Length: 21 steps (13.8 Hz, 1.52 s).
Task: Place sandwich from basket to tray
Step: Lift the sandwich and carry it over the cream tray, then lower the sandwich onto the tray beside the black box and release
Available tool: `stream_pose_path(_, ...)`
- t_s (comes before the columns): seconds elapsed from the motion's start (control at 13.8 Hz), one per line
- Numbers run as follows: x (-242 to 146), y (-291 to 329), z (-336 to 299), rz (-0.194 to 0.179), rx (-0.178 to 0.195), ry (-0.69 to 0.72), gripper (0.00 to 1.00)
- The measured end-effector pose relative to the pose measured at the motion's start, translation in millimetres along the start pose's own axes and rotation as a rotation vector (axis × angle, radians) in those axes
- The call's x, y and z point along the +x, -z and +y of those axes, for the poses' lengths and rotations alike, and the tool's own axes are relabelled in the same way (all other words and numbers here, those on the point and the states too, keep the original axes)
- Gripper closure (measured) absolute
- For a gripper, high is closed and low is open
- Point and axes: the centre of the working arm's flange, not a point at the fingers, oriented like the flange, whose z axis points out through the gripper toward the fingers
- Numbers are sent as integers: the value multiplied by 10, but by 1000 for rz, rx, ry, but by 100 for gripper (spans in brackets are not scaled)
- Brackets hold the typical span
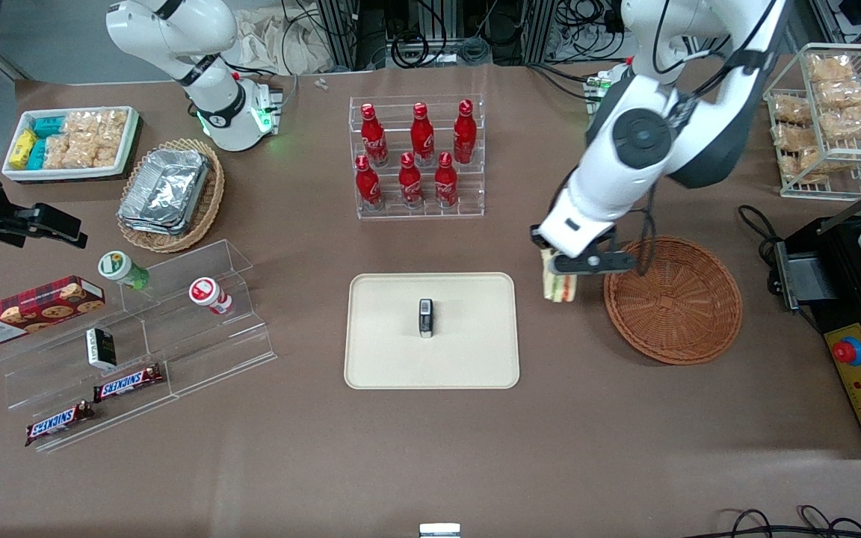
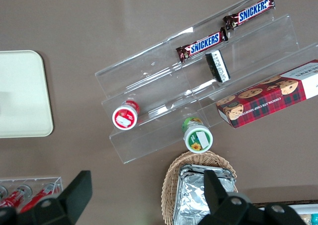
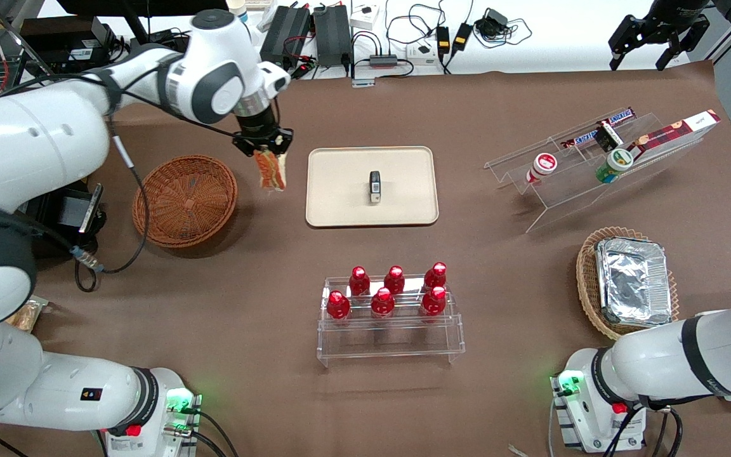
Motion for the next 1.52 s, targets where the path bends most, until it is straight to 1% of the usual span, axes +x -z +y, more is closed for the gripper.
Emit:
stream_pose_path(0.14, 145, -300, 204, -7, 26, -51, 81)
stream_pose_path(0.29, 275, -692, 348, -7, 35, -94, 81)
stream_pose_path(0.43, 345, -1135, 471, -9, 64, -108, 81)
stream_pose_path(0.51, 377, -1315, 547, 3, 65, -102, 81)
stream_pose_path(0.65, 442, -1583, 678, 23, 45, -88, 81)
stream_pose_path(0.8, 490, -1775, 714, 23, 38, -89, 81)
stream_pose_path(1.08, 484, -2022, 701, 29, 77, -85, 79)
stream_pose_path(1.16, 486, -2039, 711, 38, 83, -75, 76)
stream_pose_path(1.23, 487, -2028, 725, 45, 84, -67, 68)
stream_pose_path(1.37, 489, -1993, 753, 50, 77, -52, 46)
stream_pose_path(1.45, 493, -1920, 800, 58, 60, -39, 38)
stream_pose_path(1.52, 516, -1763, 861, 75, 32, -16, 29)
